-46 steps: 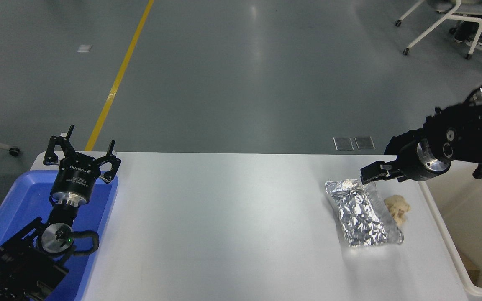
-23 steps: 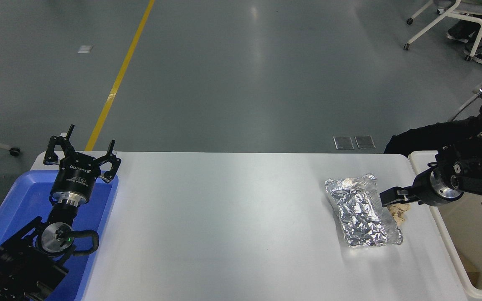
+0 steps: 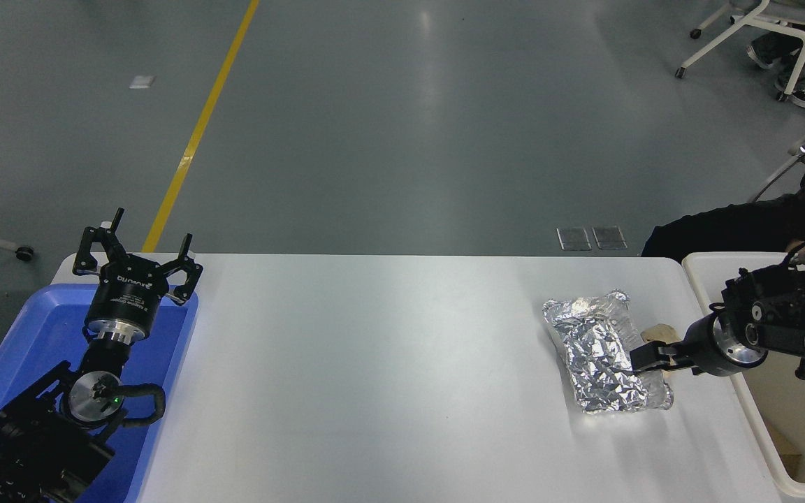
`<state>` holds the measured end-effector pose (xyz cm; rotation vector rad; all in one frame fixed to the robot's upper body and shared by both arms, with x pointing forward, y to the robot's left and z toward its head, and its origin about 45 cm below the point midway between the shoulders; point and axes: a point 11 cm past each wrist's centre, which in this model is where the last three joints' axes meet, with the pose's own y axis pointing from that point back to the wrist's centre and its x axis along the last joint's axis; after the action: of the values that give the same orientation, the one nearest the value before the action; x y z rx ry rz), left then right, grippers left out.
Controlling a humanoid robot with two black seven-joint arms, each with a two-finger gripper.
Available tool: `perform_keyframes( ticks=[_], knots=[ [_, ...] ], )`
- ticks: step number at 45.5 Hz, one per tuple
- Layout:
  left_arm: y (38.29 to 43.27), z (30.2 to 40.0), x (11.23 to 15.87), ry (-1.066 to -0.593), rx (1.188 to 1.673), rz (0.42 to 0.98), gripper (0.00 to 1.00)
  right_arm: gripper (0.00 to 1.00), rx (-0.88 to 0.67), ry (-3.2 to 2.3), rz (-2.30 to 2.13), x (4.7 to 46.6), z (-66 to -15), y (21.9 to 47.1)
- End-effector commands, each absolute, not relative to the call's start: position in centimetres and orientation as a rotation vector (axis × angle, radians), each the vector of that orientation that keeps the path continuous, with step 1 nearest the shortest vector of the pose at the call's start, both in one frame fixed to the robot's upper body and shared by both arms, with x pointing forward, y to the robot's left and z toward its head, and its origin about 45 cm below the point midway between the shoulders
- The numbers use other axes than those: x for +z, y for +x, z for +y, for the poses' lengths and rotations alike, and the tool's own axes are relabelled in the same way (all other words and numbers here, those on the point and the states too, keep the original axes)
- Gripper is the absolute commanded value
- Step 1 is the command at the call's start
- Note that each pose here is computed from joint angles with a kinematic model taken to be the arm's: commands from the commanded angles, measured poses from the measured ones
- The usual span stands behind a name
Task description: Pick up foil plate and place in dustbin
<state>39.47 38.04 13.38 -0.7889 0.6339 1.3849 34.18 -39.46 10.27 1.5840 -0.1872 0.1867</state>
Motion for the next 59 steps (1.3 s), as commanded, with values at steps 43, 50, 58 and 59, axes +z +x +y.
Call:
perform_keyframes(
  ticks=[43,50,58,59],
  knots=[
    [39.48,38.03,13.39,-0.789,1.384,0.634,1.0,0.48,0.281,1.531,-0.266,7.3,-39.9,34.9],
    [39.46,38.06,13.36,-0.788,1.386,0.634,1.0,0.32,0.281,1.533,-0.262,7.2,-39.7,34.9],
    [39.48,38.03,13.39,-0.789,1.384,0.634,1.0,0.24,0.276,1.536,-0.258,7.1,-39.7,34.7],
    [39.48,38.03,13.39,-0.789,1.384,0.634,1.0,0.24,0.275,1.537,-0.259,7.1,-39.7,34.7]
  ],
)
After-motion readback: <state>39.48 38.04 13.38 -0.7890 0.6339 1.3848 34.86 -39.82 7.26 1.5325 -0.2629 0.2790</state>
